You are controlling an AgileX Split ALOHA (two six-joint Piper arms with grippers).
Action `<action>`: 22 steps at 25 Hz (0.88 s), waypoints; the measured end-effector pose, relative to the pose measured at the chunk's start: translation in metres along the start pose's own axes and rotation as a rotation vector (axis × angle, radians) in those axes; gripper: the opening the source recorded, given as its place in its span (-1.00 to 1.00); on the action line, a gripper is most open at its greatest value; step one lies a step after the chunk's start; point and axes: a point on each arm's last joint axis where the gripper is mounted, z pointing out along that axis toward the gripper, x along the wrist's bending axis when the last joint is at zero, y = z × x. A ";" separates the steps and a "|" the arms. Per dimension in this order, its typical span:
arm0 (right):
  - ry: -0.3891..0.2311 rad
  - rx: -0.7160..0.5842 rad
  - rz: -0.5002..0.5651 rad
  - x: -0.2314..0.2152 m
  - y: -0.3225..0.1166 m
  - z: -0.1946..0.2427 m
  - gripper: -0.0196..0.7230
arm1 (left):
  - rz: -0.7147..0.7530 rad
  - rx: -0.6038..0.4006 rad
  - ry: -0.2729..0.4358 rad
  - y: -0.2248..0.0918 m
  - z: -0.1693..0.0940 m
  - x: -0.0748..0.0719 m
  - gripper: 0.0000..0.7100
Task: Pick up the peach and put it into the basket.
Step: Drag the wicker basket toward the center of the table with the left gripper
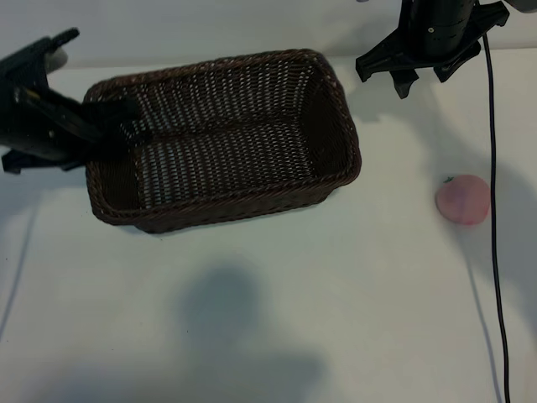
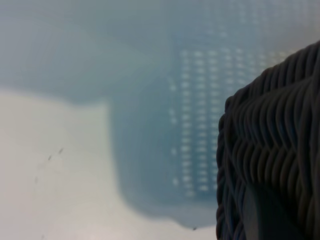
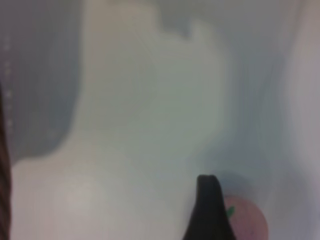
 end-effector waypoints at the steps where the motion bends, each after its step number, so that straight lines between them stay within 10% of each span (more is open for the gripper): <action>1: 0.001 0.000 0.000 0.000 0.000 0.000 0.42 | 0.017 0.002 -0.005 0.003 -0.002 -0.002 -0.74; 9: 0.004 0.001 0.002 0.000 0.000 0.000 0.42 | 0.136 0.030 -0.026 0.016 -0.008 -0.013 -0.74; 22: 0.006 0.001 0.002 0.001 0.000 0.000 0.42 | 0.151 0.122 -0.071 0.024 0.053 -0.028 -0.74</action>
